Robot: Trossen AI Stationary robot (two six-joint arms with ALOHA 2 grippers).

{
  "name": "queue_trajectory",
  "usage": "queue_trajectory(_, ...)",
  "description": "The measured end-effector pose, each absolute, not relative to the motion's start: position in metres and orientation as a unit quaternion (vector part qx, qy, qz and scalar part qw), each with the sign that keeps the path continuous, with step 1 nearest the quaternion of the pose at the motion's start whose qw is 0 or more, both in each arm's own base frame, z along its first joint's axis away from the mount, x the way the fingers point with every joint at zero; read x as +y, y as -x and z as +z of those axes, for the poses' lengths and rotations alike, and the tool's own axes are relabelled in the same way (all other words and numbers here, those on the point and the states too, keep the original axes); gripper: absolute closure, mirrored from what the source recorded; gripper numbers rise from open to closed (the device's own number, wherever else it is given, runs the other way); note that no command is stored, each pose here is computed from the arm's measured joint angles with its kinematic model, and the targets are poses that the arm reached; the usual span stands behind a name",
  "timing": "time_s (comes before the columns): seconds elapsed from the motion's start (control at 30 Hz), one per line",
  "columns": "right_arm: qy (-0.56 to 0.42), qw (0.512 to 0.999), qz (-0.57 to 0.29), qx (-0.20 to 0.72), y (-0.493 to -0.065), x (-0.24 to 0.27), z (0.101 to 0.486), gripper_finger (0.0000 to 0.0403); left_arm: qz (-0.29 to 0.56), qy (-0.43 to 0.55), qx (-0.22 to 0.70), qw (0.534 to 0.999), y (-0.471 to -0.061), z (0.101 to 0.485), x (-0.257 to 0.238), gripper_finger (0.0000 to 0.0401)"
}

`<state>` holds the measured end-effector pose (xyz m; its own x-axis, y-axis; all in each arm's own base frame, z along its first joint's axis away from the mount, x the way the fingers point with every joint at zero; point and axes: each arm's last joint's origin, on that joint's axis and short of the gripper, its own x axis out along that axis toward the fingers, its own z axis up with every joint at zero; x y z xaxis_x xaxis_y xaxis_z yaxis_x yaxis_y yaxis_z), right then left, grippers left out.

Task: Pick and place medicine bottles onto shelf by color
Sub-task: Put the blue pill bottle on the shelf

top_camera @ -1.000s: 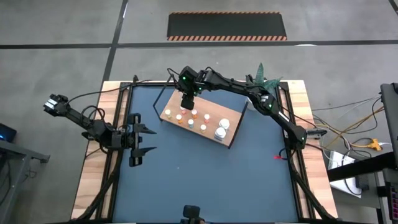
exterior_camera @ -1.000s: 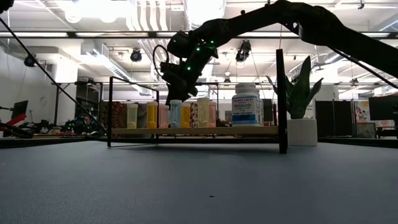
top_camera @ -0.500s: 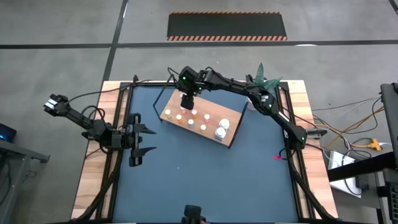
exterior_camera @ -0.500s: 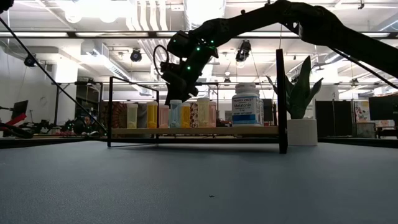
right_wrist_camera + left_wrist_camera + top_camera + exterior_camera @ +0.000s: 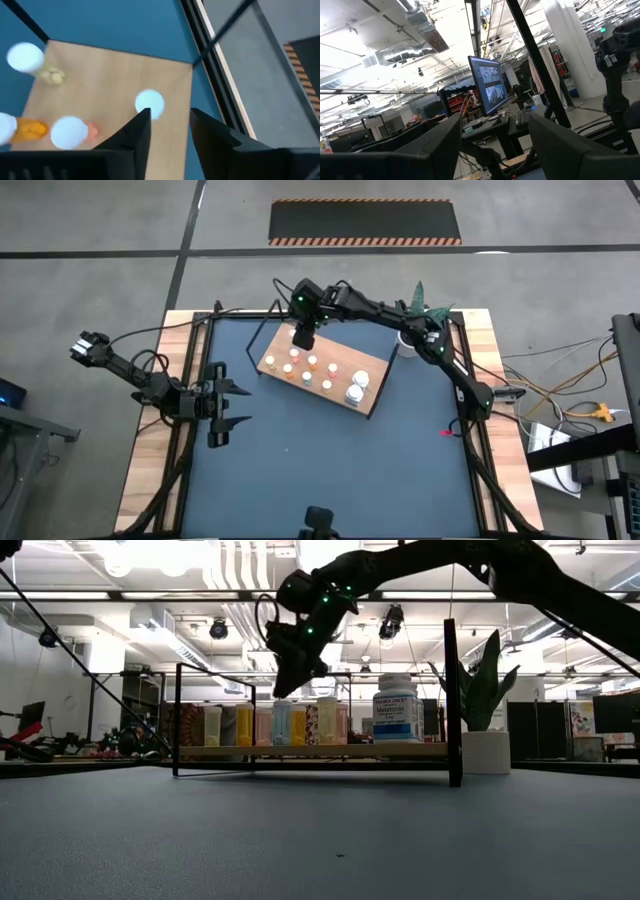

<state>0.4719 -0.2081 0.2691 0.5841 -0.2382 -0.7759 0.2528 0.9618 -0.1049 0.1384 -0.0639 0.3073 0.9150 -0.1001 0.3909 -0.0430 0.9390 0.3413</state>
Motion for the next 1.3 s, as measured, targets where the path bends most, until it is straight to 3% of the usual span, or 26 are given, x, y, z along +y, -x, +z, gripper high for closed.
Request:
queue_trajectory(0.27, -0.026, 0.873, -0.138, 0.467, -0.47, -0.209, 0.254, 0.0349, -0.015, -0.174, -0.205, 0.963, -0.138, 0.307, -0.064, 0.0189)
queue_trajectory(0.5, -0.038, 0.862, -0.138, 0.486, -0.476, -0.212, 0.231, 0.039, -0.015, -0.175, -0.204, 0.963, -0.138, 0.306, -0.064, 0.0189)
queue_trajectory(1.3, -0.046, 0.883, -0.128, 0.449, -0.492, -0.217, 0.21, 0.0394, -0.012, -0.182, -0.205, 0.962, -0.137, 0.305, -0.063, 0.0189)
